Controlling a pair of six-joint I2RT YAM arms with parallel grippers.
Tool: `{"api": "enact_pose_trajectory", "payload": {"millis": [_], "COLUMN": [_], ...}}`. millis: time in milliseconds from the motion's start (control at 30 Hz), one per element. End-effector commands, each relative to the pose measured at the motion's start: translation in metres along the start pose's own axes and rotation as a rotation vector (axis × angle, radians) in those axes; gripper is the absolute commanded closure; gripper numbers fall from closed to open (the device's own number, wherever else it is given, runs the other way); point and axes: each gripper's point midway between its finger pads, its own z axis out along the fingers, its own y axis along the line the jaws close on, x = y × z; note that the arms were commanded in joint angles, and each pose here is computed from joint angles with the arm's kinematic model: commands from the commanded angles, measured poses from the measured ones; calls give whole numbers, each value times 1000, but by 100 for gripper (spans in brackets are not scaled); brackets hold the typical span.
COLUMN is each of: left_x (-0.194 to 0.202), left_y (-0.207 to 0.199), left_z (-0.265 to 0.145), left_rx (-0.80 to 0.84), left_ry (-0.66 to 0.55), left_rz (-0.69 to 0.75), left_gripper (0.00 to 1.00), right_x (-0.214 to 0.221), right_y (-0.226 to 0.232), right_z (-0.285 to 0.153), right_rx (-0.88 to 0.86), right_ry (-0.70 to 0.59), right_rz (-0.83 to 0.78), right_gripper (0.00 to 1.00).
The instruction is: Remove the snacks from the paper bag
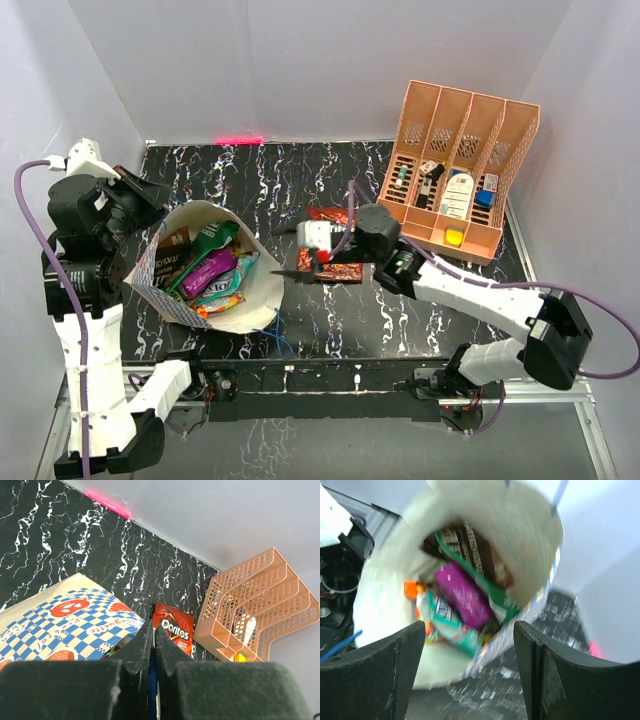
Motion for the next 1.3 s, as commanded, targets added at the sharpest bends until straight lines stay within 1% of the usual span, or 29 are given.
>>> {"api": "enact_pose_trajectory", "payload": {"millis": [0,100,233,367,433,533,600,900,1033,1167,1267], "left_x": [-3,0,4,4,4,3,3,4,6,5,3], "left_y": [-12,-12,-10,-11,-11,-12,-13,-16,-15,-16,-16], "left_z": [-14,-17,-19,-21,-21,-22,-21,-20,-20,-22,-22], "left_rx": [53,53,49,56,53,58,63,75,75,73,69], "left_ry": [-23,-15,-10,-9,-11,-12,-10,-4,1,-2,-8], "left_rz": [-18,-25,-33,-36,-36,-35,-37,-38,-39,-36,-32], "left_gripper": [100,100,100,100,100,100,100,100,100,100,100], "right_x": [-29,-23,-7,28,35,50,59,91,106,120,124], "right_y": [11,14,12,0,-13,-25,-26,-27,-28,-24,-27], "right_z": [50,84,123,154,165,177,183,204,215,218,220], "right_rx": [-118,-144,-137,-118,-84,-59,-70,-106,-127,-184,-179], "right_ry": [-27,9,68,160,202,257,280,335,364,406,418], "right_rz": [-410,-495,-596,-613,-631,-644,-651,-669,-668,-697,-706], "right_gripper": [28,32,33,34,38,46,49,50,52,53,53]}}
